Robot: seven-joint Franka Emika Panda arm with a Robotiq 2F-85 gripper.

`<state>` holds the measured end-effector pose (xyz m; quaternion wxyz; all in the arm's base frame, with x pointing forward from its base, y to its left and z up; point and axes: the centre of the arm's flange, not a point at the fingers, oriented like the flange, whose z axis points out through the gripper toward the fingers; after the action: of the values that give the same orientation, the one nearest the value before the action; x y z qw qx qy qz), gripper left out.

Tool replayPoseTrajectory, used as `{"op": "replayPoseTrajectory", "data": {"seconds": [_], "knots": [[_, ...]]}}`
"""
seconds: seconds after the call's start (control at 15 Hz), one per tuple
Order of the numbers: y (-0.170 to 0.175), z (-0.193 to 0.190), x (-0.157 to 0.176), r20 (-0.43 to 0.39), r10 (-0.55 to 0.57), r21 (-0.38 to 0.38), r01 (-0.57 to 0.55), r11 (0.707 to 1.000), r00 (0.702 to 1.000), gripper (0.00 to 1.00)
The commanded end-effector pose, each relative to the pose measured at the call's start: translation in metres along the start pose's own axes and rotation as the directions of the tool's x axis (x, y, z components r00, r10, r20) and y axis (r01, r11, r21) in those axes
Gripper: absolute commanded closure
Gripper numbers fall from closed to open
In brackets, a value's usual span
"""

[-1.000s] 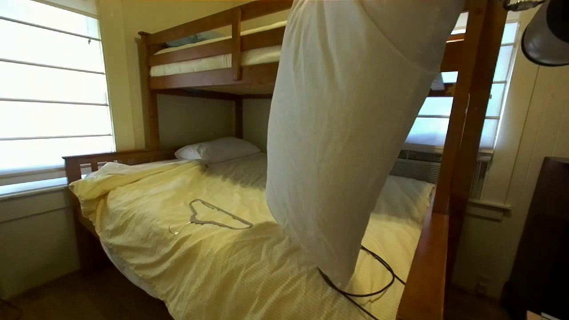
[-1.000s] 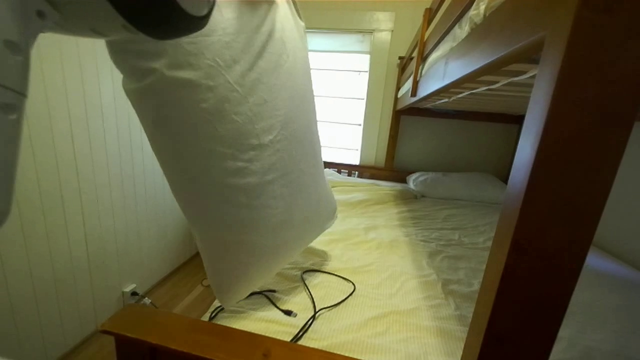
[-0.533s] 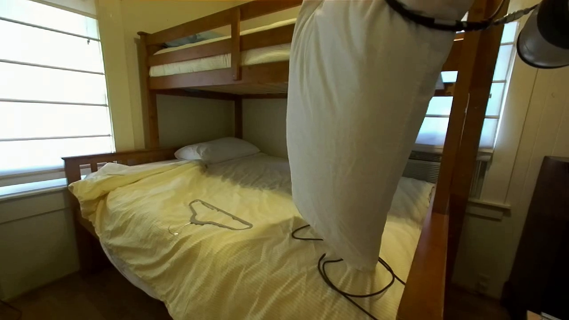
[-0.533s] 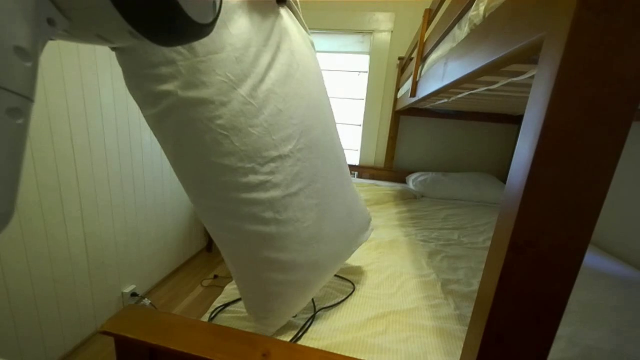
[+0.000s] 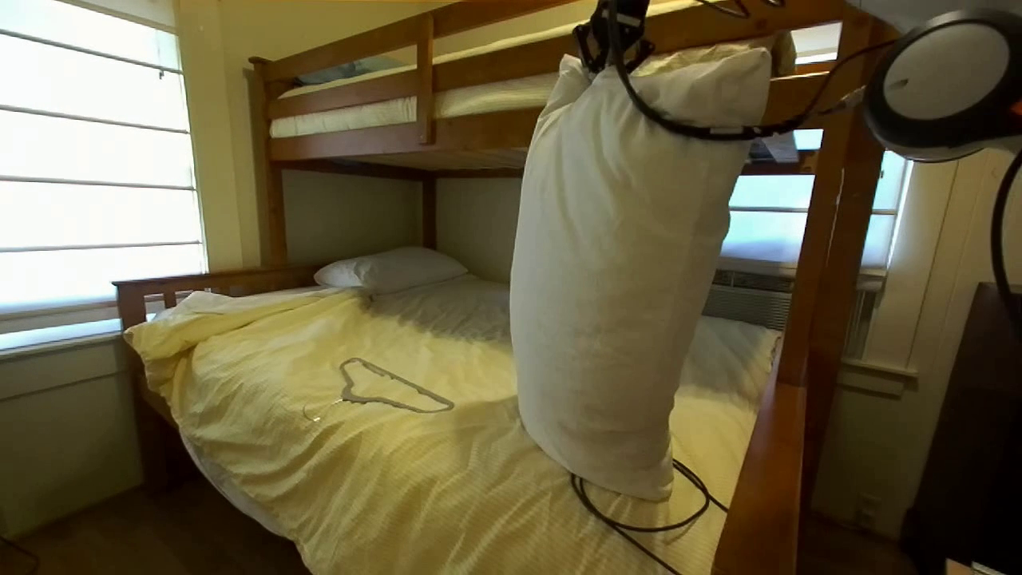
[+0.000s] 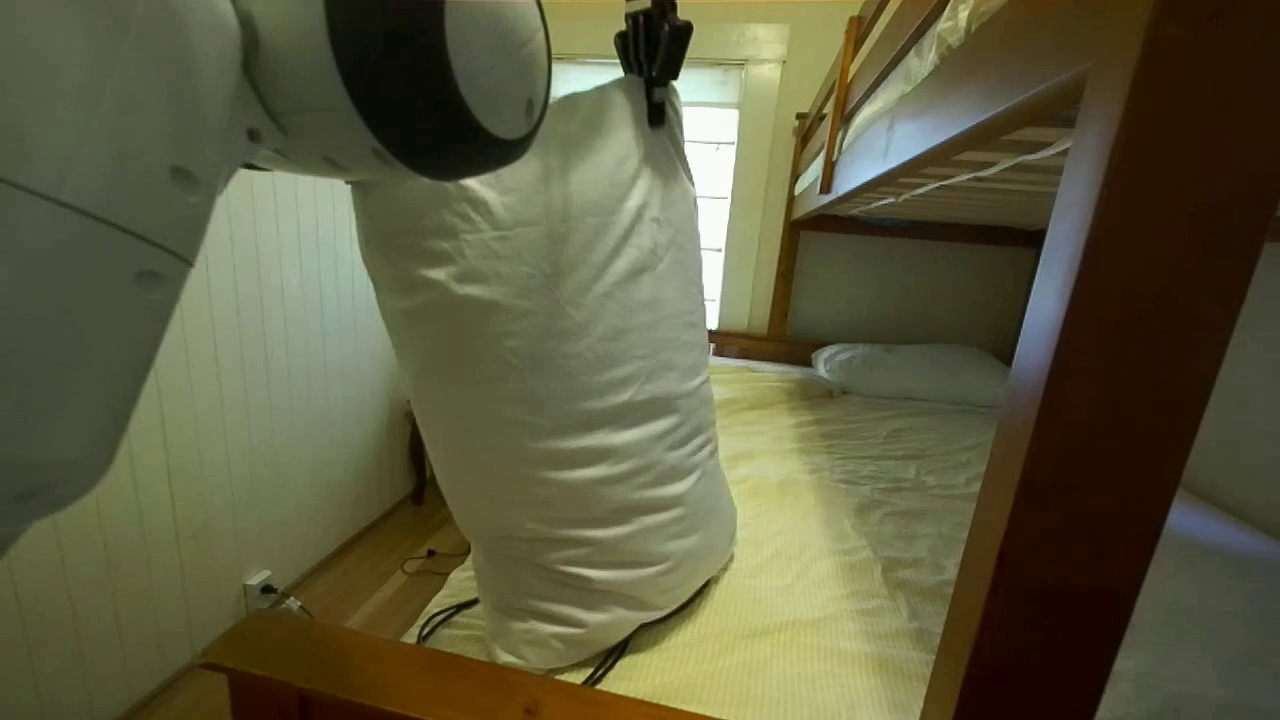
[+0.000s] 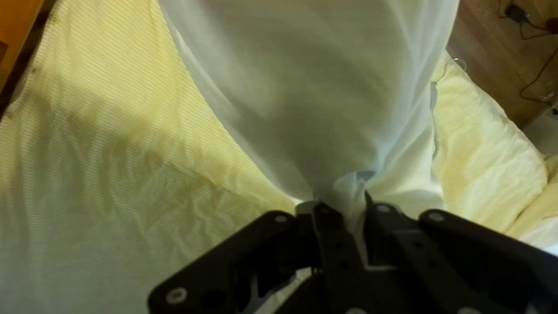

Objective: Flip the pillow over

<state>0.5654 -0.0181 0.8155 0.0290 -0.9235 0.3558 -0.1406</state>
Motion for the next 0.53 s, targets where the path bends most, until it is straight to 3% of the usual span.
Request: {"op": "replayPoseTrajectory", "data": {"seconds": [0.0,0.2,0.47], "knots": [[0.058,0.051,-0.011,0.061,-0.007,-0.006,0.007,1.0,0.998,0.97],[0.089,0.067,0.005,0.103,0.033,-0.051,-0.028,0.998,0.994,0.97],[0.13,0.076,0.017,0.145,0.094,-0.17,-0.068,0.983,0.985,0.97]]}}
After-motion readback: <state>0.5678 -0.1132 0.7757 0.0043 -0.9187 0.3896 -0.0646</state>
